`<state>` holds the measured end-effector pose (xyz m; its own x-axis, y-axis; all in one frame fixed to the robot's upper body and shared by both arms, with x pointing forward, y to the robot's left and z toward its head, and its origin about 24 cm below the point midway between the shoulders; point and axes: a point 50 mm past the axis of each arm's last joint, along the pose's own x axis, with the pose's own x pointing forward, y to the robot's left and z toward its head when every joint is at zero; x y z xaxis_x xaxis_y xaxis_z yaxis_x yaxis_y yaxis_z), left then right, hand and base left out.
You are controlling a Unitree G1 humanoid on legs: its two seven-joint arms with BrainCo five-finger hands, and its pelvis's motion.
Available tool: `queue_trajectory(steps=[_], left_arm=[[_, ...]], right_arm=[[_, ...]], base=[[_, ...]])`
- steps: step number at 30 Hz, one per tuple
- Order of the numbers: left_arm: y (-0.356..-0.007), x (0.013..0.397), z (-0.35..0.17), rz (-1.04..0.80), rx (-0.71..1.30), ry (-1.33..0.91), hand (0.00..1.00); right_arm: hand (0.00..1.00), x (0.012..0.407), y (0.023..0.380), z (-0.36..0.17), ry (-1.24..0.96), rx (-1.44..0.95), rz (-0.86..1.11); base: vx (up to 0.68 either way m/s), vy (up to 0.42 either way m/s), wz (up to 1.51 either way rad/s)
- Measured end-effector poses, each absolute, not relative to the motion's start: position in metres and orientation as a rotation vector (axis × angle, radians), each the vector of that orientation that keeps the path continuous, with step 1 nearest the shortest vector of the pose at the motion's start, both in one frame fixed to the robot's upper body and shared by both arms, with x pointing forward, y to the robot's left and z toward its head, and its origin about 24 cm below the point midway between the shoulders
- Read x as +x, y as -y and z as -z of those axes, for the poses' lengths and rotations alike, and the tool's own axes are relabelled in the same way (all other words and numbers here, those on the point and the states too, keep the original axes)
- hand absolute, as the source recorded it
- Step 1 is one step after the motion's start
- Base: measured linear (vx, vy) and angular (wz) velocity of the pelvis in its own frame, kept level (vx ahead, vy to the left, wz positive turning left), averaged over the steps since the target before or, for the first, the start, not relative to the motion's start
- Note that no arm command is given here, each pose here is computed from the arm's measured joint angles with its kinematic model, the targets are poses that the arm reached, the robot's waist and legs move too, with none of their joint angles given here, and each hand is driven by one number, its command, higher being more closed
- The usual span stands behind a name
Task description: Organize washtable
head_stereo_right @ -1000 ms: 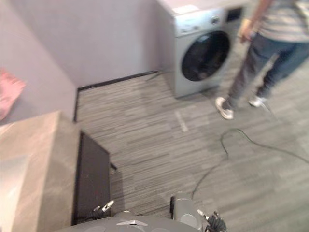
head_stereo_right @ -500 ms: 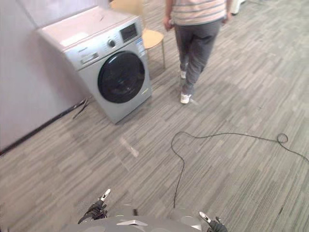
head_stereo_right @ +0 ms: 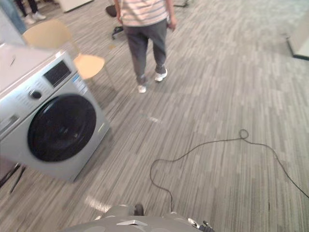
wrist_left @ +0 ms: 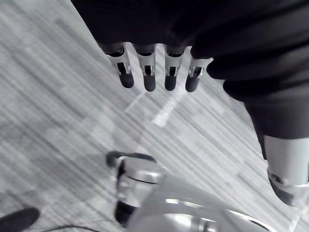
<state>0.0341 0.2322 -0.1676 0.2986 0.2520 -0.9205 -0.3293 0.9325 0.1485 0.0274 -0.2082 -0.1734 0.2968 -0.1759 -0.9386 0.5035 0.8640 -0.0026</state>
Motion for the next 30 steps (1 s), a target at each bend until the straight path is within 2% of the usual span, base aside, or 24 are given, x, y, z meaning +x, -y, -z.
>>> queue_trajectory(steps=[6, 9, 13, 16, 19, 21, 25, 27, 29, 30], left_arm=[[-0.212, 0.108, 0.157, -0.280, -0.051, -1.015, 0.00], [-0.186, 0.116, 0.159, -0.224, -0.101, -1.013, 0.00], [-0.176, 0.109, 0.162, -0.287, -0.216, -1.012, 0.00], [-0.191, 0.102, 0.161, -0.309, -0.195, -1.009, 0.00], [-0.212, 0.105, 0.155, -0.337, -0.146, -0.959, 0.00], [-0.217, 0.091, 0.158, -0.353, -0.138, -0.999, 0.00], [-0.206, 0.027, 0.172, -0.377, -0.153, -1.205, 0.00], [-0.222, 0.000, 0.171, -0.440, -0.137, -1.276, 0.00], [-0.236, 0.006, 0.168, -0.429, -0.088, -1.264, 0.00], [-0.238, 0.020, 0.167, -0.386, -0.054, -1.244, 0.00]], right_arm=[[0.00, 0.011, 0.213, 0.174, -1.239, 0.329, 0.519], [0.00, 0.001, 0.218, 0.174, -1.256, 0.332, 0.572], [0.00, 0.013, 0.228, 0.170, -1.178, 0.358, 0.647], [0.00, 0.033, 0.239, 0.167, -1.142, 0.303, 0.598], [0.00, 0.059, 0.236, 0.165, -1.098, 0.275, 0.529], [0.00, 0.063, 0.233, 0.164, -1.095, 0.260, 0.502], [0.00, 0.036, 0.239, 0.166, -1.159, 0.222, 0.506], [0.00, 0.002, 0.229, 0.170, -1.252, 0.240, 0.529], [0.00, -0.020, 0.220, 0.173, -1.323, 0.271, 0.545], [0.00, -0.013, 0.219, 0.173, -1.304, 0.276, 0.532]], base=[[0.33, -0.119, -0.34], [0.67, -0.296, 0.10], [0.36, -0.357, -0.13], [0.32, -0.161, -0.63], [-0.16, 0.023, -0.66], [-0.27, 0.077, -0.60], [0.38, 0.164, -0.77], [0.60, 0.138, -0.22], [0.72, -0.066, 0.39], [0.90, -0.097, 0.16]])
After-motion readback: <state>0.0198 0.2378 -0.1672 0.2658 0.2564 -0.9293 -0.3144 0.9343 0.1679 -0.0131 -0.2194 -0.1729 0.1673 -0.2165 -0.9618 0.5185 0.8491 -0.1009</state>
